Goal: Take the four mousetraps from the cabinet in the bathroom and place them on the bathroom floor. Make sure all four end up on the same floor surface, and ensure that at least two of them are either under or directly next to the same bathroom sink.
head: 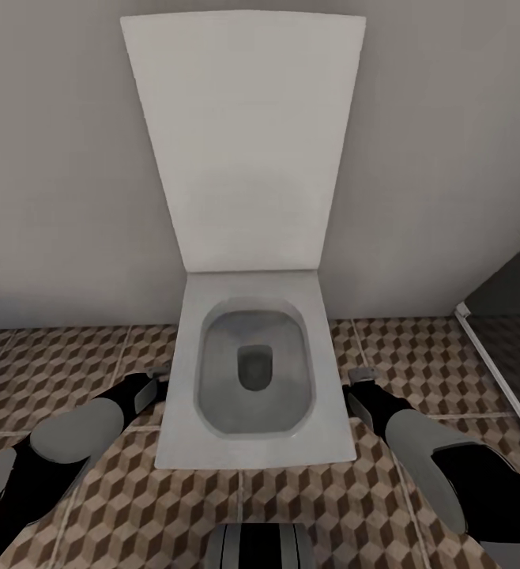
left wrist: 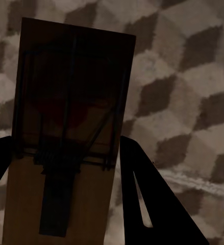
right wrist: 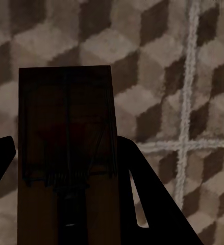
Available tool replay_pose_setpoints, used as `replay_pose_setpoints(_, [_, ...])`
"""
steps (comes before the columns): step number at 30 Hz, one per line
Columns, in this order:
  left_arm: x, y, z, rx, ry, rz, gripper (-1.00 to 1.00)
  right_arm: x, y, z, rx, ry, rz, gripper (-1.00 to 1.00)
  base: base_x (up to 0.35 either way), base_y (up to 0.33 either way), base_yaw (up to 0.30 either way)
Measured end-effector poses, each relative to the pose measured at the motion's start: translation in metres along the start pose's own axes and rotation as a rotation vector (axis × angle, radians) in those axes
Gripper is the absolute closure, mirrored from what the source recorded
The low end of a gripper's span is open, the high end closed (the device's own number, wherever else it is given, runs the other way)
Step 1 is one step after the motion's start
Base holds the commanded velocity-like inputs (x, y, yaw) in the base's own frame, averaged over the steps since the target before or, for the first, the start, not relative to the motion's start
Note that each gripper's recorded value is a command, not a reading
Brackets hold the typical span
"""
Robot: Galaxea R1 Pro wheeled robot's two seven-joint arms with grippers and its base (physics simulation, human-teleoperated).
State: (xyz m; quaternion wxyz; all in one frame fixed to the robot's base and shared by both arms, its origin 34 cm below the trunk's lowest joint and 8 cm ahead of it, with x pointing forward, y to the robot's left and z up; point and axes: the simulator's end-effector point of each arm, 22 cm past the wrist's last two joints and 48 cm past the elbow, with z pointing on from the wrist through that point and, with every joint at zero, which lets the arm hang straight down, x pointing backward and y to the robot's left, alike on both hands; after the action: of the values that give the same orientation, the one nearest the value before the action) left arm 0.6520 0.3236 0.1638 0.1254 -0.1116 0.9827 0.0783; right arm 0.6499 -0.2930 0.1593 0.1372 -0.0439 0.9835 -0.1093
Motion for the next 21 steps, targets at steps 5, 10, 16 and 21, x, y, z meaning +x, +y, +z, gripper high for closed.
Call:
replay_pose_setpoints(5, [-0.0013, -0.0015, -0.0002, 0.002, -0.007, 0.000, 1.00, -0.0033, -0.0011, -0.0005, 0.001, -0.007, 0.001, 1.00, 0.001, 0.000, 0.026])
replay_pose_setpoints(10, [-0.0009, -0.0028, -0.0002, 0.003, -0.007, 0.001, 1.00, -0.0054, -0.0007, -0.0010, 0.002, -0.011, 0.001, 1.00, 0.000, 0.000, 0.185])
replay_pose_setpoints(16, [-0.0007, -0.0034, -0.0003, 0.004, -0.006, 0.001, 1.00, -0.0061, 0.0008, -0.0014, 0.000, -0.012, 0.001, 1.00, 0.000, 0.000, 0.034])
replay_pose_setpoints(21, [-0.0007, -0.0035, -0.0003, 0.004, -0.006, 0.002, 1.00, -0.0065, -0.0028, -0.0011, 0.007, -0.013, 0.003, 1.00, 0.000, 0.000, 0.003])
